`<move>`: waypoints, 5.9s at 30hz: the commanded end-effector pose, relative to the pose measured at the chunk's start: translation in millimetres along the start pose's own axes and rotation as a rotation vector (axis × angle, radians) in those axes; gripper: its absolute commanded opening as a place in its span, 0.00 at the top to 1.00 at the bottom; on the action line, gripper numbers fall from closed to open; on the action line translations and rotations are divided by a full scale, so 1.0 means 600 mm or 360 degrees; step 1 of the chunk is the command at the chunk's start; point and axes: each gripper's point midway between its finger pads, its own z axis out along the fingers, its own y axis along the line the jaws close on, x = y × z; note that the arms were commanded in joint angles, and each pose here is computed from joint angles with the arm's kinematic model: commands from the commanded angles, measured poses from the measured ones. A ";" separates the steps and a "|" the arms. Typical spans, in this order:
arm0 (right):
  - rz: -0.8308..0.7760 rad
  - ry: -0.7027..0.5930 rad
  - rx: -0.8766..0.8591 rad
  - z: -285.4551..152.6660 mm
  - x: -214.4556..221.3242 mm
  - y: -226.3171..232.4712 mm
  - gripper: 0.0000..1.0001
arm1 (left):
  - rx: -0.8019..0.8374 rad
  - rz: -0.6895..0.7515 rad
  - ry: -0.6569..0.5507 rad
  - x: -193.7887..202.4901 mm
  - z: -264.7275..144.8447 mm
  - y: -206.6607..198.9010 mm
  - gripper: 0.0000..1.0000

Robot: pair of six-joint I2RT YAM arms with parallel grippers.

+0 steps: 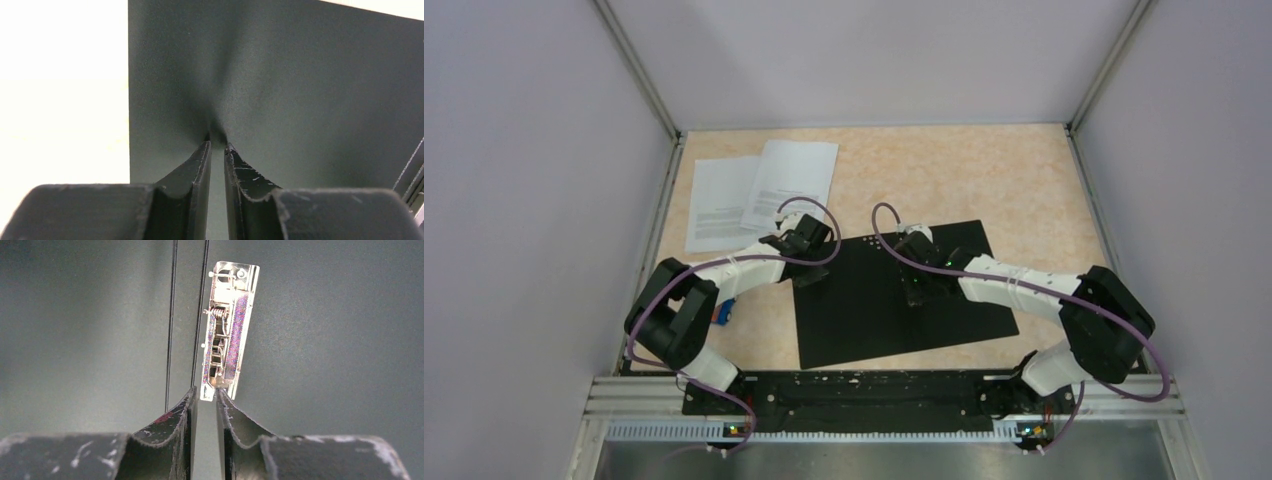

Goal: Put the files into the folder

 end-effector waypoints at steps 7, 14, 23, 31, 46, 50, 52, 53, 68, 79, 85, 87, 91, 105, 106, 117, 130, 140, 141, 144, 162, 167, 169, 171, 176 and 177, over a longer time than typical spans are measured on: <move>0.0015 -0.0033 0.0029 0.004 -0.008 0.008 0.83 | -0.0212 0.0024 0.0036 0.024 0.025 0.057 0.79; -0.0021 -0.0004 0.0084 0.009 0.004 0.005 0.85 | -0.0214 0.0005 0.0057 0.024 0.029 0.060 0.81; -0.0047 0.0025 0.0140 0.012 0.018 -0.002 0.87 | -0.0235 -0.0023 0.0090 0.026 0.038 0.069 0.83; -0.0035 0.0086 0.0254 0.020 0.050 -0.029 0.92 | -0.0303 -0.0065 0.0153 0.032 0.053 0.090 0.83; 0.0022 0.0165 0.0652 0.020 0.108 -0.109 1.00 | -0.0386 -0.0104 0.0209 0.024 0.069 0.119 0.86; 0.0036 0.0128 0.0685 0.007 0.101 -0.118 1.00 | -0.0395 -0.0106 0.0217 0.024 0.071 0.119 0.87; 0.0038 0.0113 0.0687 0.003 0.097 -0.119 1.00 | -0.0398 -0.0105 0.0215 0.023 0.071 0.119 0.87; 0.0036 0.0106 0.0690 0.001 0.095 -0.119 1.00 | -0.0400 -0.0104 0.0215 0.024 0.072 0.120 0.87; 0.0068 -0.0045 0.0479 -0.034 0.022 -0.070 0.96 | -0.0360 -0.0060 0.0204 0.017 0.070 0.112 0.85; 0.0230 -0.0251 -0.0062 -0.069 -0.077 -0.008 0.82 | 0.0017 0.0168 0.0148 -0.042 0.032 0.007 0.80; 0.0289 -0.0269 -0.0093 -0.068 -0.073 -0.019 0.86 | 0.0283 0.0365 0.0102 -0.056 -0.005 -0.103 0.75; 0.0307 -0.0253 -0.0129 -0.064 -0.065 -0.014 0.87 | 0.0317 0.0407 0.0077 -0.061 -0.016 -0.127 0.74; 0.0331 -0.0227 -0.0242 -0.049 -0.056 0.005 0.88 | 0.0332 0.0386 0.0014 -0.082 -0.043 -0.142 0.71; 0.0486 -0.0250 -0.0476 0.006 -0.138 0.015 0.89 | 0.0252 0.0305 -0.0178 -0.131 -0.116 -0.103 0.61; 0.0490 -0.0257 -0.0481 0.008 -0.145 0.015 0.89 | 0.0251 0.0303 -0.0185 -0.133 -0.118 -0.100 0.61; 0.0487 -0.0305 -0.0399 0.037 -0.199 -0.010 0.90 | 0.0267 0.0283 -0.0207 -0.145 -0.132 -0.096 0.59; 0.0385 -0.0323 -0.0331 0.070 -0.243 -0.021 0.84 | 0.0402 0.0093 -0.0270 -0.227 -0.153 -0.108 0.56; 0.0430 -0.0440 -0.0542 0.052 -0.361 0.038 0.28 | 0.0138 -0.0127 -0.0623 -0.419 -0.104 0.009 0.30; 0.0432 -0.0449 -0.0557 0.057 -0.375 0.043 0.25 | 0.0114 -0.0139 -0.0650 -0.436 -0.095 0.025 0.26; 0.0446 -0.0472 -0.0593 0.076 -0.414 0.059 0.21 | 0.0037 -0.0207 -0.0648 -0.470 -0.059 0.073 0.23; 0.0432 -0.0455 -0.0757 0.220 -0.505 0.176 0.22 | 0.0290 -0.0487 -0.0124 -0.447 0.066 0.176 0.25; 0.0436 -0.0415 -0.0767 0.241 -0.495 0.184 0.23 | 0.0313 -0.0539 -0.0039 -0.413 0.081 0.176 0.25; 0.0435 -0.0410 -0.0767 0.244 -0.493 0.186 0.23 | 0.0306 -0.0551 -0.0018 -0.401 0.087 0.178 0.26; 0.0427 -0.0406 -0.0773 0.246 -0.490 0.192 0.24 | 0.0287 -0.0568 0.0006 -0.392 0.092 0.182 0.27; 0.0408 -0.0389 -0.0788 0.249 -0.488 0.206 0.26 | 0.0123 -0.0612 0.0043 -0.367 0.097 0.212 0.29; 0.0409 -0.0384 -0.0789 0.250 -0.486 0.208 0.26 | 0.0112 -0.0616 0.0041 -0.364 0.097 0.214 0.29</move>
